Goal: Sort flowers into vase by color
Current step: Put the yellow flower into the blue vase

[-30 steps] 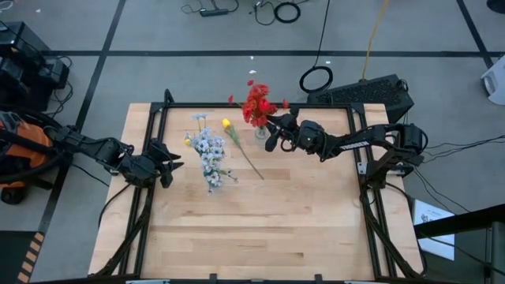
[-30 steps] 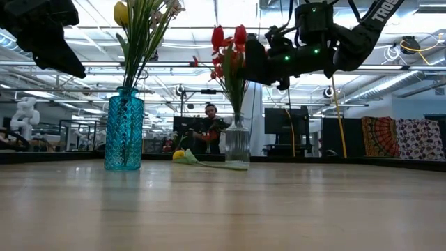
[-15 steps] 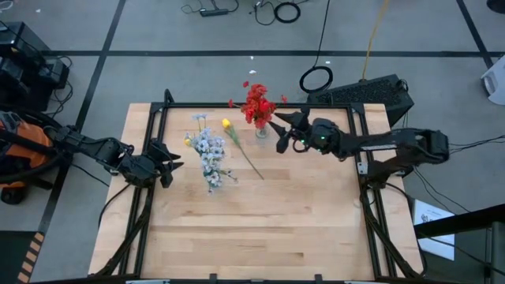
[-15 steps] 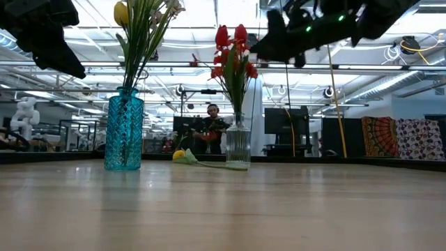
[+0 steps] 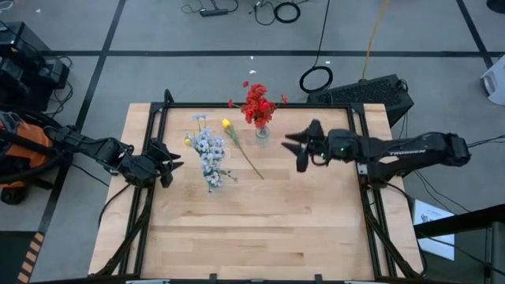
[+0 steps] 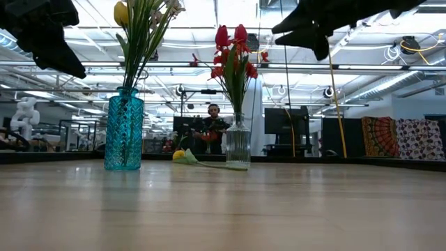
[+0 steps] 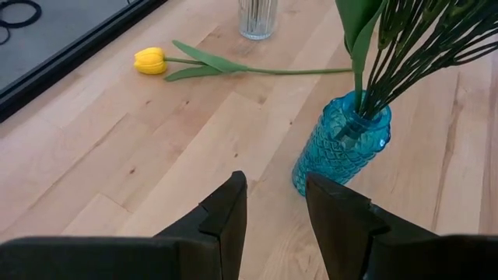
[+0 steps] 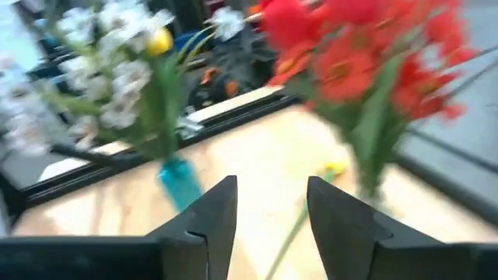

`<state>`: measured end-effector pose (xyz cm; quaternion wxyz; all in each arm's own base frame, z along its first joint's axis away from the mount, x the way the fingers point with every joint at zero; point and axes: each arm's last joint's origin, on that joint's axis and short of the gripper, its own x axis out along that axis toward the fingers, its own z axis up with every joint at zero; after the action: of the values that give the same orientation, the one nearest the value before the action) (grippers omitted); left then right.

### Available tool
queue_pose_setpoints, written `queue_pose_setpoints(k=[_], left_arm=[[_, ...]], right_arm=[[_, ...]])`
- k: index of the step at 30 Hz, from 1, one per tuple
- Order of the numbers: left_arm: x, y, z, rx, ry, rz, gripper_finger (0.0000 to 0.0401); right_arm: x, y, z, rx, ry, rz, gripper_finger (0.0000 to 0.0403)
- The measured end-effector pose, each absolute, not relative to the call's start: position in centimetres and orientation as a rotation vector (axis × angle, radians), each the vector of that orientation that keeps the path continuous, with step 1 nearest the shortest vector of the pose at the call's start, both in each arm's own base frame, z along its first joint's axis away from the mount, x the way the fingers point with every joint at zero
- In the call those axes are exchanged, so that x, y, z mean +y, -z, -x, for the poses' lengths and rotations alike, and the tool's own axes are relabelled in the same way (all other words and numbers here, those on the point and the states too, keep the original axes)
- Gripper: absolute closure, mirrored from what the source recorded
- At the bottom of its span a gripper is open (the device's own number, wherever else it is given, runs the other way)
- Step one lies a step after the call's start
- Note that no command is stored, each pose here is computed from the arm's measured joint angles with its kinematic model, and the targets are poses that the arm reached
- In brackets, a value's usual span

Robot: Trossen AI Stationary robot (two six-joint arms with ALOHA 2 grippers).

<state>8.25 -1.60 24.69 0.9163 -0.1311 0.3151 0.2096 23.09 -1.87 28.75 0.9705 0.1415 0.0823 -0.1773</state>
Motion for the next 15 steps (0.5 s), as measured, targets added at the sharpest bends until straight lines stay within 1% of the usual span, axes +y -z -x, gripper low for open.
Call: queue_pose_setpoints(k=[7,12,15], left_arm=[[-1.6,-24.7,-8.3,0.648,-0.432,0.270,0.0262],[-1.6,-24.7,-8.2,0.645,-0.436,0.268,0.0262],[-1.6,-24.7,-8.3,0.643,-0.437,0.268,0.0262]], right_arm=[[1.3,-25.6,-26.0,0.284,0.255,-0.295,0.0273],[2.1,-22.9,-28.9,0.307,0.276,-0.312,0.0276],[2.3,-22.4,-31.4,0.342,0.275,-0.265,0.0276]])
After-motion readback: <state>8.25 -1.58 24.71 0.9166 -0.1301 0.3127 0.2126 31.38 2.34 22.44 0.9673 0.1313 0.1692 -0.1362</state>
